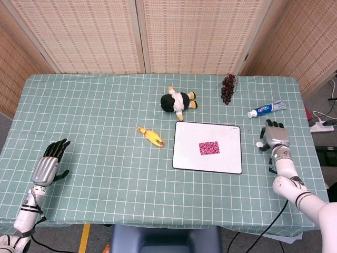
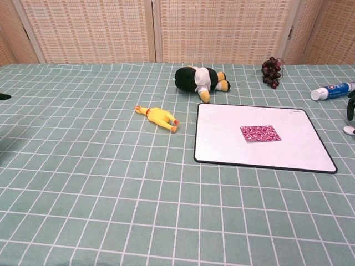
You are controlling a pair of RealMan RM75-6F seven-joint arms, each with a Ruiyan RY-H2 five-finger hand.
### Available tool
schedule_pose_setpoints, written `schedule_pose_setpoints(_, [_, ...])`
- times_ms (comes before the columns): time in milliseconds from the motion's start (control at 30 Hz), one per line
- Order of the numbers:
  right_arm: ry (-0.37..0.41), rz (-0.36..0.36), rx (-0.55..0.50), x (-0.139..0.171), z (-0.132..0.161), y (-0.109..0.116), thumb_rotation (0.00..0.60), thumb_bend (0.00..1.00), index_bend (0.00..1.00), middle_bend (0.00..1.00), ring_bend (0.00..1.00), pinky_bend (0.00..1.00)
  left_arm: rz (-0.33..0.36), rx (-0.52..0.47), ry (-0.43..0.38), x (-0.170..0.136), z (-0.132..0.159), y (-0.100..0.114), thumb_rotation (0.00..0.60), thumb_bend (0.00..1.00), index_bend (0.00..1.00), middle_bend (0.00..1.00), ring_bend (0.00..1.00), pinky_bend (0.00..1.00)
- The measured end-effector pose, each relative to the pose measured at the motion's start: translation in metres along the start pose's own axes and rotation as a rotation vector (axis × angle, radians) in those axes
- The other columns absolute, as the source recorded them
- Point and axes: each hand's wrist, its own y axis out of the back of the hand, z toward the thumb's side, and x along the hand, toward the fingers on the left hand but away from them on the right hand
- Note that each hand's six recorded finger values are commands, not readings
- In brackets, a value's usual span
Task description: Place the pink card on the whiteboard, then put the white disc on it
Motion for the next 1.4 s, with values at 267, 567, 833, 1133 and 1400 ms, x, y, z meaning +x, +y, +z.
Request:
schedule_pose_setpoints(267, [0.001,0.009,0.002,-0.003,0.003,-0.002,0.6,0.21,0.48,0.0,0.0,0.0,-0.005,0.0,0.001,0.001,0.0,-0.001,0.6,0.19,0.0,0.0,0.0,0.0])
schedule_pose_setpoints(567, [-0.001,0.019,0.01,-0.005,0.005,-0.006,0.6,0.21,0.49,0.0,0.0,0.0,-0.007,-0.007,0.002,0.001,0.0,-0.001,0.6,0.19,0.0,0.0,0.0,0.0])
schedule_pose_setpoints(833, [-0.005,0.023,0.007,-0.006,0.005,-0.006,0.6,0.22,0.51,0.0,0.0,0.0,-0.008,-0.008,0.0,0.001,0.0,-0.001,0.6,0.19,0.0,0.0,0.0,0.0])
schedule_pose_setpoints(1133, [-0.008,0.039,0.012,-0.007,0.005,-0.008,0.6,0.22,0.5,0.0,0.0,0.0,-0.009,-0.009,0.003,0.001,-0.001,-0.001,0.6,0.19,0.0,0.0,0.0,0.0])
schedule_pose_setpoints(1400, [-0.005,0.043,0.009,-0.008,0.009,-0.01,0.6,0.24,0.53,0.0,0.0,0.0,-0.01,-0.013,0.002,0.001,-0.001,-0.001,0.6,0.19,0.0,0.0,0.0,0.0])
